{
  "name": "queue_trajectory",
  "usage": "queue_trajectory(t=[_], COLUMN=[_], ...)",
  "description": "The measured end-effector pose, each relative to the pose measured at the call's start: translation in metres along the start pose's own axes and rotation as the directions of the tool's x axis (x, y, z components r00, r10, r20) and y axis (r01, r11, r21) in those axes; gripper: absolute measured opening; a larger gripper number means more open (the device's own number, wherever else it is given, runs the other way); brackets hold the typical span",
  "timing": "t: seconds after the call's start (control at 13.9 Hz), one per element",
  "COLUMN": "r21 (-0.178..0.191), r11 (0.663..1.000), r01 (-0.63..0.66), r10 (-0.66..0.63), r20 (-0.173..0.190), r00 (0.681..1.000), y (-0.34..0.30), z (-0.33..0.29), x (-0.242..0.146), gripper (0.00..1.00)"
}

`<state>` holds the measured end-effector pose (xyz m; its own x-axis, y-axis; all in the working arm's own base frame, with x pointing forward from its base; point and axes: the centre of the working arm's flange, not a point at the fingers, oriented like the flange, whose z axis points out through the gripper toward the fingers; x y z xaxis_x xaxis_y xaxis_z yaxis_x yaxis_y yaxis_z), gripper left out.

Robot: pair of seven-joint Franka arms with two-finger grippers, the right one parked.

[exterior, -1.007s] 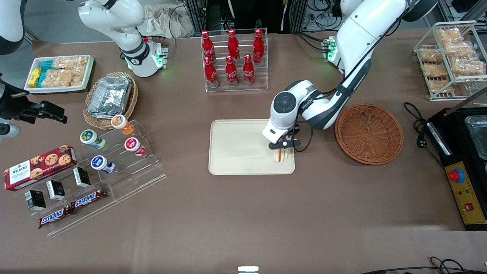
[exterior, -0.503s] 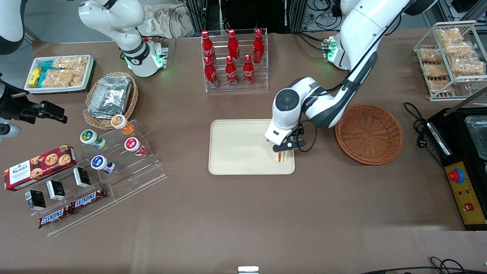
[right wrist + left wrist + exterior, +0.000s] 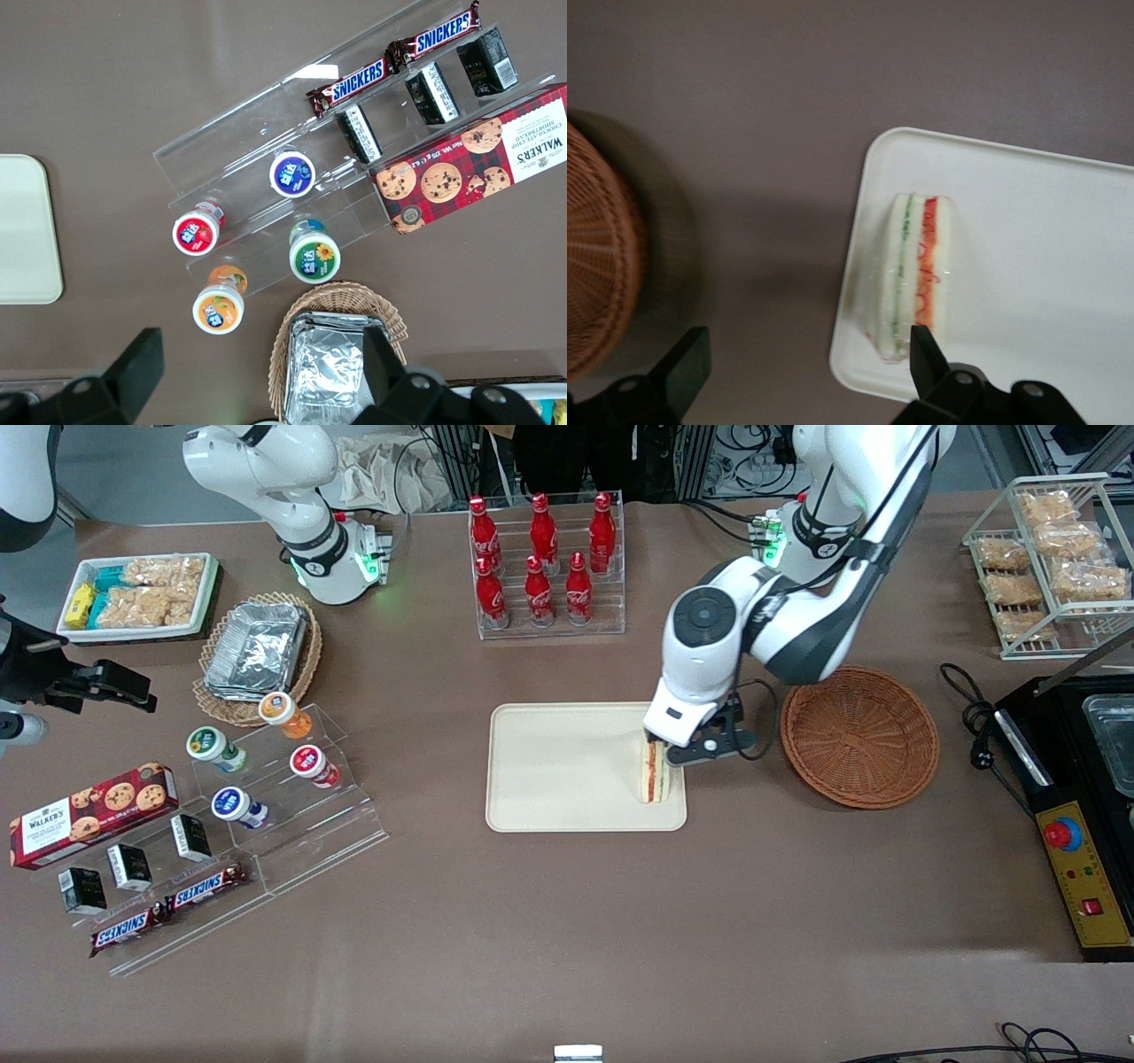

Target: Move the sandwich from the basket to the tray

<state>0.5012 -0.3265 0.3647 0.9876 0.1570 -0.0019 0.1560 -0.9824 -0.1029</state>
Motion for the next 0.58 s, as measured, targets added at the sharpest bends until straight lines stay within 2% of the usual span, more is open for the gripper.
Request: queue_trajectory(t=[0.22,0.36,0.58], r21=[0.016,0.014,-0.033], r11=[0.997,0.992,0.978], r01=[-0.071,-0.123,-0.205], r10=[0.07,0.122,0.207], r20=[0.043,0.066,0.076], r00=[0.997,0.99,0.975], y=[-0.064,-0.112,-0.187], z=[-0.024,-0.04,-0.067], x=[0.032,0.05,0.072], gripper=[1.0,1.0,1.0])
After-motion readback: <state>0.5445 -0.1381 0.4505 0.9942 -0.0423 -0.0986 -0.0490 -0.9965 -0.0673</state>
